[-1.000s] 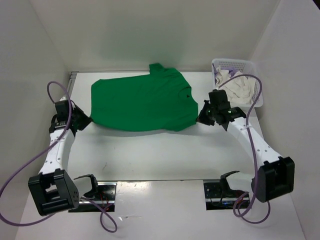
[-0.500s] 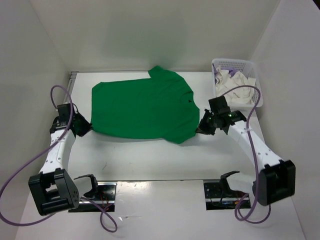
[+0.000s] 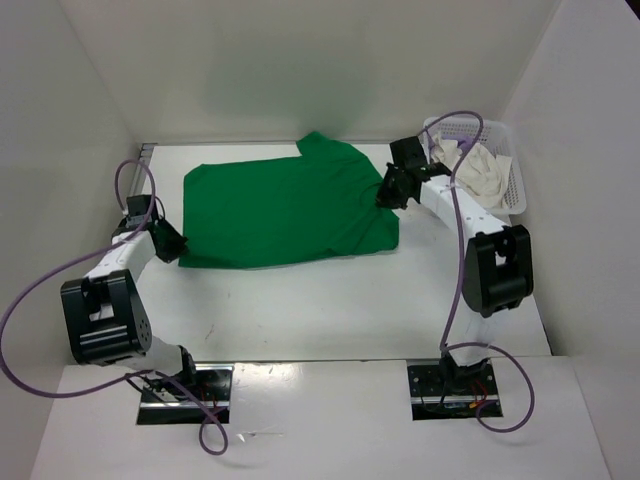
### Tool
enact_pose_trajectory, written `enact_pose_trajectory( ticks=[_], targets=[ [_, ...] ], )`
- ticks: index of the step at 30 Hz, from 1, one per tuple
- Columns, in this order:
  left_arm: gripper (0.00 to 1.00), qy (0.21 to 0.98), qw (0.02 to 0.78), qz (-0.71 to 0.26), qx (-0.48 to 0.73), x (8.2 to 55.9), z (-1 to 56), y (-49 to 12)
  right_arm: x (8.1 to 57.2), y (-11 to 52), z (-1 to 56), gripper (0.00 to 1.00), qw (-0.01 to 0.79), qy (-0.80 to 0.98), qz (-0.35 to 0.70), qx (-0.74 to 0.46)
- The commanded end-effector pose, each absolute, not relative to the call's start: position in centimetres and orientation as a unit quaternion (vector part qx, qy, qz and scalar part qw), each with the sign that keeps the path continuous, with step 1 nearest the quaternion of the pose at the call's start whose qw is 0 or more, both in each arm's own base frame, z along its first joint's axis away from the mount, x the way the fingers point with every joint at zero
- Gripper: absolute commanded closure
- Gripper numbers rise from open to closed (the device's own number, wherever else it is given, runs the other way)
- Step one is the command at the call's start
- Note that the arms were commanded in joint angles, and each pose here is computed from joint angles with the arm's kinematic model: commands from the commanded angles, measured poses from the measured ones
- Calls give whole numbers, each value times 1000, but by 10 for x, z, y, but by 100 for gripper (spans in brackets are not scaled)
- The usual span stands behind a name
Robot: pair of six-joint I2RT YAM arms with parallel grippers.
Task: Fold and stack the t-shirts
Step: Fold the flattened tshirt in 1/3 of the way
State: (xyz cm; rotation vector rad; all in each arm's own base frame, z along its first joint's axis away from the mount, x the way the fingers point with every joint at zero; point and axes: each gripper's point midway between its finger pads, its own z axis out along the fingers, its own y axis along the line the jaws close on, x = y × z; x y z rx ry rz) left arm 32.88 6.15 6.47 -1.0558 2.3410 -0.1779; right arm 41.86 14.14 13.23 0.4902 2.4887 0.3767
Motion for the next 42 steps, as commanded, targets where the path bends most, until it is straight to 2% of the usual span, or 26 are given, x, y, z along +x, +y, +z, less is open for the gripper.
enact_pose_trajectory(
  ticks=[1, 9, 19, 23, 27, 28, 33, 35, 36, 38, 39, 40, 42],
  targets=[
    [100, 855, 331, -70, -392, 366, 86, 75, 465, 136, 162, 100, 349, 910, 137, 177],
    [100, 854, 329, -71, -396, 397, 77, 84, 522, 137, 152, 100, 356, 909, 126, 174],
    [100, 859, 303, -60, -408, 409, 47, 90, 578, 145, 131, 100, 363, 907, 128, 168],
    [89, 855, 312, -63, -410, 416, 49, 92, 589, 150, 113, 99, 355, 910, 131, 171],
    [57, 839, 347, -51, -416, 418, 76, 99, 598, 152, 129, 84, 371, 901, 140, 174],
    [47, 835, 358, -49, -416, 419, 85, 101, 600, 152, 135, 81, 377, 899, 142, 173],
    [36, 823, 378, -91, -414, 410, 122, 102, 587, 153, 180, 71, 399, 889, 158, 159],
    [36, 826, 373, -97, -412, 398, 121, 95, 566, 147, 187, 68, 397, 891, 155, 154],
    [37, 827, 370, -103, -410, 384, 119, 88, 561, 146, 193, 70, 409, 886, 159, 153],
    [42, 828, 363, -109, -413, 369, 114, 80, 525, 138, 187, 83, 399, 890, 155, 154],
    [46, 825, 370, -110, -412, 361, 118, 77, 519, 137, 187, 97, 407, 887, 159, 153],
    [61, 833, 350, -111, -415, 347, 101, 71, 497, 130, 173, 100, 393, 894, 148, 156],
    [70, 835, 337, -118, -419, 338, 89, 65, 481, 124, 155, 100, 378, 902, 136, 160]
  ],
)
